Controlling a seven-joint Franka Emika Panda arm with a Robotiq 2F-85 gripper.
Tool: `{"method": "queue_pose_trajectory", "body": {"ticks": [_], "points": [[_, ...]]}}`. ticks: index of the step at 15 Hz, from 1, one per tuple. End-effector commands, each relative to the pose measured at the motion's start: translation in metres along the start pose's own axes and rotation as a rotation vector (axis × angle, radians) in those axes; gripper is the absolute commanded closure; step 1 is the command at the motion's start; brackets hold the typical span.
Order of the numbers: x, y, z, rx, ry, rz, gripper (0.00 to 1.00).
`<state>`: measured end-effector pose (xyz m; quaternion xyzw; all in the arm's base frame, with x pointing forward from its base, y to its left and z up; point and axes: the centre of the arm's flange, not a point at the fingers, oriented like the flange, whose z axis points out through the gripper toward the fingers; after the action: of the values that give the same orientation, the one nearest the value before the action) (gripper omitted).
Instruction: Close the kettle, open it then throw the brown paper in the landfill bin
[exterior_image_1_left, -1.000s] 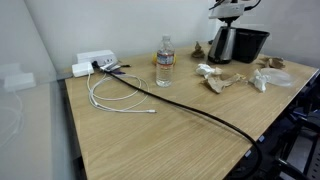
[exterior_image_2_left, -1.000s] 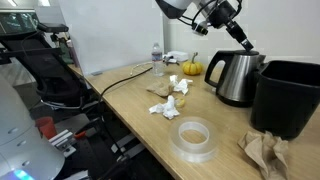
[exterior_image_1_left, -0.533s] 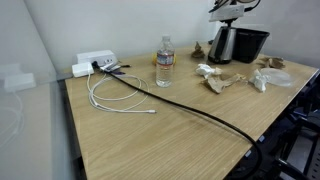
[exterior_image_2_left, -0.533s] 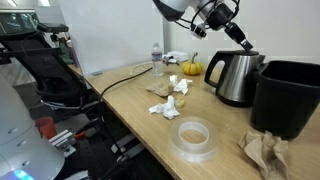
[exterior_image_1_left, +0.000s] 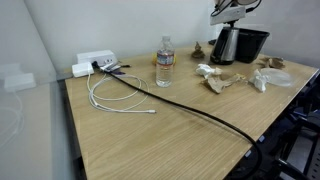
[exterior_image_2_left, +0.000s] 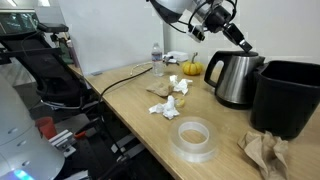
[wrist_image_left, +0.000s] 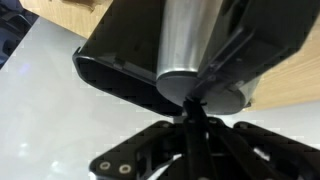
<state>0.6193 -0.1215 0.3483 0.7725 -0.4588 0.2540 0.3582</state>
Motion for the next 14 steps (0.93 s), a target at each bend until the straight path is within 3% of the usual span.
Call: {"method": "queue_pose_trajectory", "body": {"ticks": [1, 6, 7, 9, 14], "points": [[-0.042, -0.009, 0.027, -0.032, -0.082, -0.006, 1.0], [-0.035, -0.005, 0.022, -0.036, -0.087, 0.037, 0.97], [-0.033, -0.002, 0.019, -0.034, -0.085, 0.049, 0.73], [-0.029, 0.004, 0.014, -0.031, -0.077, 0.074, 0.7], [-0.016, 0.023, -0.005, -0.007, -0.062, 0.177, 0.36]]}}
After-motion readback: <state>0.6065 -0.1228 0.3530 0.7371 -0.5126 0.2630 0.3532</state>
